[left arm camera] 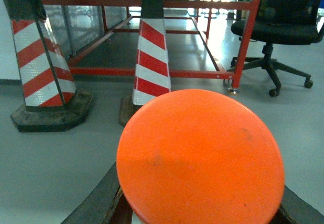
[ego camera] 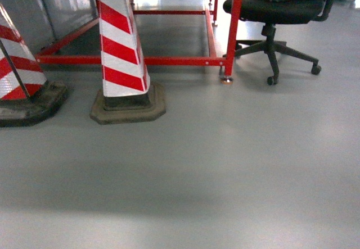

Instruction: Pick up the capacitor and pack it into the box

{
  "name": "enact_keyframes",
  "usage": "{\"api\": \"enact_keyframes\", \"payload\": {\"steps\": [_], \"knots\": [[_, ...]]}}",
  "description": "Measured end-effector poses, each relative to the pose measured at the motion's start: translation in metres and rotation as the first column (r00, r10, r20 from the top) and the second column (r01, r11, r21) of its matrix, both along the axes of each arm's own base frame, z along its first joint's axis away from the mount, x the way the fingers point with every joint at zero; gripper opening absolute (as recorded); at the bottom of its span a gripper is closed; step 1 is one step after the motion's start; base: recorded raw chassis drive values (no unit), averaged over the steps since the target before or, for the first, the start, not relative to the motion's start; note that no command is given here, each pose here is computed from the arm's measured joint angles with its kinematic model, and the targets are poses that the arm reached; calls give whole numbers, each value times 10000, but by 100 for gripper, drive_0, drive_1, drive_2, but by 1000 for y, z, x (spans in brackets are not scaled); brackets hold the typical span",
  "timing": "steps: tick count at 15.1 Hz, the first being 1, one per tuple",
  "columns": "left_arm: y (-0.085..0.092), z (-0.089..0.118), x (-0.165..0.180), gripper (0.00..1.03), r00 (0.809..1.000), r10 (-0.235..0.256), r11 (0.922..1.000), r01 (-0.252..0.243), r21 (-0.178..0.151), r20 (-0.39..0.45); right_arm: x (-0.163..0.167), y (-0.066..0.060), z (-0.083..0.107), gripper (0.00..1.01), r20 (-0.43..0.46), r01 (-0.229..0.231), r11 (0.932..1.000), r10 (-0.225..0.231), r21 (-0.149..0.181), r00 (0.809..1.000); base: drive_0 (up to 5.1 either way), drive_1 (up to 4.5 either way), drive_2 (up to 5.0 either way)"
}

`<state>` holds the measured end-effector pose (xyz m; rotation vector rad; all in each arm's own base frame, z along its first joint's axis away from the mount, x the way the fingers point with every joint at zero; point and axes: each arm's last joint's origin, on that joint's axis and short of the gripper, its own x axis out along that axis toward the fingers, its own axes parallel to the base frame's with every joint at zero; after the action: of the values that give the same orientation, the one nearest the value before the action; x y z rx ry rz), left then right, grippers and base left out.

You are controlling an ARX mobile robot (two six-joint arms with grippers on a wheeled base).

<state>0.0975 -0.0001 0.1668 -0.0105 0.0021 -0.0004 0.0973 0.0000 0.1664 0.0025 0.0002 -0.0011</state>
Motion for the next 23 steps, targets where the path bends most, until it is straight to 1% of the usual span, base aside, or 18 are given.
{"api": "enact_keyframes", "payload": {"steps": [10, 15, 23], "knots": [[0, 0, 0, 44, 10000, -4, 10000, 4, 0, -15, 0, 0, 0, 98, 0, -4, 10000, 4, 0, 10000, -505, 241, 241], [0, 0, 0, 44, 10000, 11, 10000, -11, 0, -8, 0, 0, 0, 98, 19, -38, 10000, 38, 0, 10000, 0, 0, 0], [0, 0, 0, 44, 10000, 0, 10000, 0, 0, -27, 0, 0, 0, 98, 19, -31, 10000, 31, 0, 10000, -2, 412, -415]]}}
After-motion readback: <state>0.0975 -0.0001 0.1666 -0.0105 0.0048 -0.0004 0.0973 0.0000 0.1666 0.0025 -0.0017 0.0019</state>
